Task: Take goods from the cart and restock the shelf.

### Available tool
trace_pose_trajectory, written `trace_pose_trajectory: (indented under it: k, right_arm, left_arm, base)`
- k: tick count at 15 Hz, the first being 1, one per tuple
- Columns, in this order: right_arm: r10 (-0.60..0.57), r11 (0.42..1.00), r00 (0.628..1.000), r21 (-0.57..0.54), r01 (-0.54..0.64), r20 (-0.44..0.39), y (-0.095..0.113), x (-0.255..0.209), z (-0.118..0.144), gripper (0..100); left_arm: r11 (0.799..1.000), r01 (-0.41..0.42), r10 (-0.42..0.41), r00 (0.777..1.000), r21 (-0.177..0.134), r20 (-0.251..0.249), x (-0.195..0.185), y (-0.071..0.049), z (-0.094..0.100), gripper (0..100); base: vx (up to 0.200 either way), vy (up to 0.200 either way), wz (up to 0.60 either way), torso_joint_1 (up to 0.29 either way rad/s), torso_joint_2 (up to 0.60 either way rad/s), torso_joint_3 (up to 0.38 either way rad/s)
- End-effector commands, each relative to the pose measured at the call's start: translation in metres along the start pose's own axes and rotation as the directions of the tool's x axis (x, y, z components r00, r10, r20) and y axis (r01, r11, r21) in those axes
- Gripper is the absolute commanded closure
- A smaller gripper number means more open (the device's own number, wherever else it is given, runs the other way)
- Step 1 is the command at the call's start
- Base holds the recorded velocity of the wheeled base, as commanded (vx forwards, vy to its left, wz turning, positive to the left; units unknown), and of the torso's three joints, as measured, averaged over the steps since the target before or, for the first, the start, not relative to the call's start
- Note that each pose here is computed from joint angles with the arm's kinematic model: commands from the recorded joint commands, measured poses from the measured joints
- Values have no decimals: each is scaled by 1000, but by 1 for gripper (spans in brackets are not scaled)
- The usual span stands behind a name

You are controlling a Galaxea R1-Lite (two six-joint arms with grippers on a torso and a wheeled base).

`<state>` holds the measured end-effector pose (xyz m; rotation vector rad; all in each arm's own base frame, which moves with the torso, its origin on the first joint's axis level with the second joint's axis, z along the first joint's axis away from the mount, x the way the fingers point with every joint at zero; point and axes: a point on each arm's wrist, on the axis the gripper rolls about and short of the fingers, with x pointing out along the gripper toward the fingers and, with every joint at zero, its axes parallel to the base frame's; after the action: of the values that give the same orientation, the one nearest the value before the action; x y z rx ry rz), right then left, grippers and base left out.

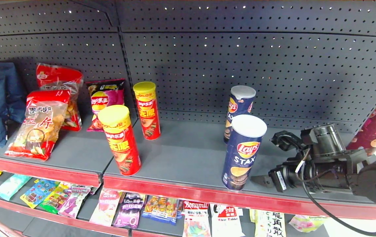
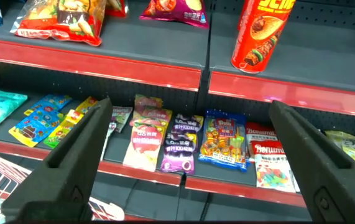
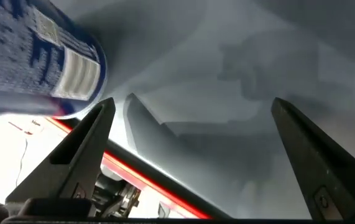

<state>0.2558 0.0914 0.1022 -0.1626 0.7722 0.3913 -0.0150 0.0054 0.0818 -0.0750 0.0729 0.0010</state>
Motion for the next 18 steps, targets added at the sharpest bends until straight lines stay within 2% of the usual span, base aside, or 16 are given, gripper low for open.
trace_pose_trajectory:
  k: [1, 11, 18]
  right_arm:
    - [9, 1000, 1000, -14, -9, 3, 5, 2, 1, 0]
    - [29, 999, 999, -44, -28, 17, 15, 14, 9, 0]
    - [10, 999, 1000, -43, -10, 14, 15, 15, 9, 0]
  left_arm:
    - [1000, -1, 1, 1000, 0, -1, 0, 0, 0, 0]
    - [1000, 1, -1, 1000, -2, -2, 0, 0, 0, 0]
    - [1000, 1, -1, 1000, -2, -2, 0, 0, 0, 0]
  base:
    - [0, 0, 0, 0, 0, 0]
    - [0, 0, 0, 0, 0, 0]
    - [0, 0, 0, 0, 0, 0]
